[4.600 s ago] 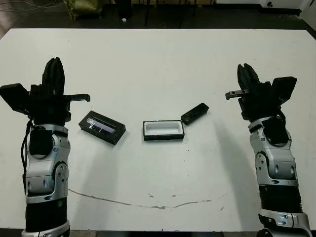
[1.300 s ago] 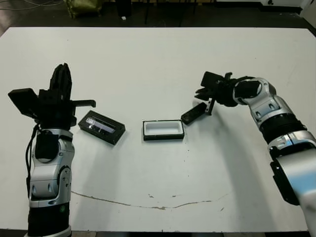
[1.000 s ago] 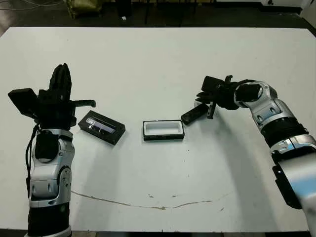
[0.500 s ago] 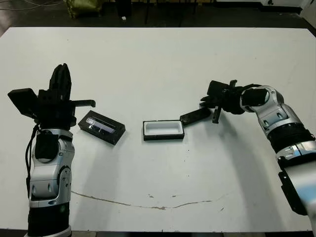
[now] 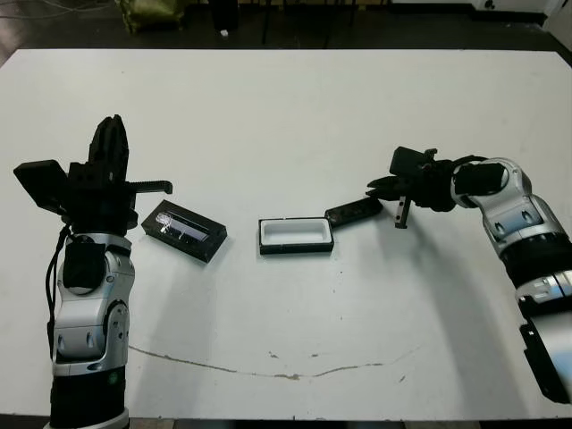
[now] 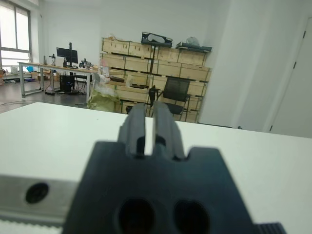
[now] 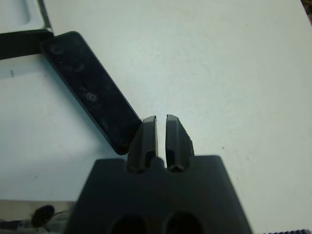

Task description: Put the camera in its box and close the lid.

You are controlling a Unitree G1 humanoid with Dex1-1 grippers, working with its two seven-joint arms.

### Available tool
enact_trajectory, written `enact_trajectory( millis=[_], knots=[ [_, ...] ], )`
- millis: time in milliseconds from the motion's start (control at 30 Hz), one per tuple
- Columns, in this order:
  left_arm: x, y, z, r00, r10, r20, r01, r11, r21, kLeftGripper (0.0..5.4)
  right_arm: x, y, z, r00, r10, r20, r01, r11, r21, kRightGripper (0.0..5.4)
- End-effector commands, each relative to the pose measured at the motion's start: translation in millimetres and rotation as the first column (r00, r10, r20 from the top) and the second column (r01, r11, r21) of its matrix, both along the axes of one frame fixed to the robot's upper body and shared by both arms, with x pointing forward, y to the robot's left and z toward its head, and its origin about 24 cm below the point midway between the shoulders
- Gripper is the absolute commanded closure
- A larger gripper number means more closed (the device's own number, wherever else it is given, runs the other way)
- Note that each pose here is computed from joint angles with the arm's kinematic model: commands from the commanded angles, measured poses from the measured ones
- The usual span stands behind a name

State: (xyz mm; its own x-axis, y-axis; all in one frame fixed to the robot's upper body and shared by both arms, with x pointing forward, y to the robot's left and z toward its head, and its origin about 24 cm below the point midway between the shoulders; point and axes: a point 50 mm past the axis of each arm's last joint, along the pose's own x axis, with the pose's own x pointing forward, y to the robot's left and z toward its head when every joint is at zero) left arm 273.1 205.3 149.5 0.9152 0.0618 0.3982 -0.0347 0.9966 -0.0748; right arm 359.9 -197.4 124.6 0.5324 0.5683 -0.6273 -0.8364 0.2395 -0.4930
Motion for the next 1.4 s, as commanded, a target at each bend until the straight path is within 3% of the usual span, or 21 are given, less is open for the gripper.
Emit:
enact_trajectory(
  millis=[33, 300, 900, 1400],
  knots=[
    [-1.7, 3.0, -7.6, 0.999, 0.009, -0.040, -0.010, 1.000, -0.011, 5.38, -6.7, -3.8, -5.6, 0.999, 0.001, -0.033, -0.001, 1.000, -0.002, 5.40],
    [-1.6, 3.1, -7.6, 0.999, 0.014, -0.037, -0.014, 1.000, -0.009, 5.38, -13.2, -2.4, -4.4, 0.996, -0.013, -0.088, 0.012, 1.000, -0.012, 5.40],
    [-1.5, 3.6, -6.9, 0.999, 0.015, -0.036, -0.015, 1.000, -0.005, 5.38, -26.6, -7.0, -5.1, 0.992, 0.066, -0.104, -0.074, 0.994, -0.077, 5.40],
    [-1.6, 3.3, -5.5, 0.999, 0.012, -0.036, -0.012, 1.000, 0.000, 5.38, -38.3, -6.9, -8.8, 0.988, 0.050, -0.146, -0.053, 0.998, -0.021, 5.40]
  ],
)
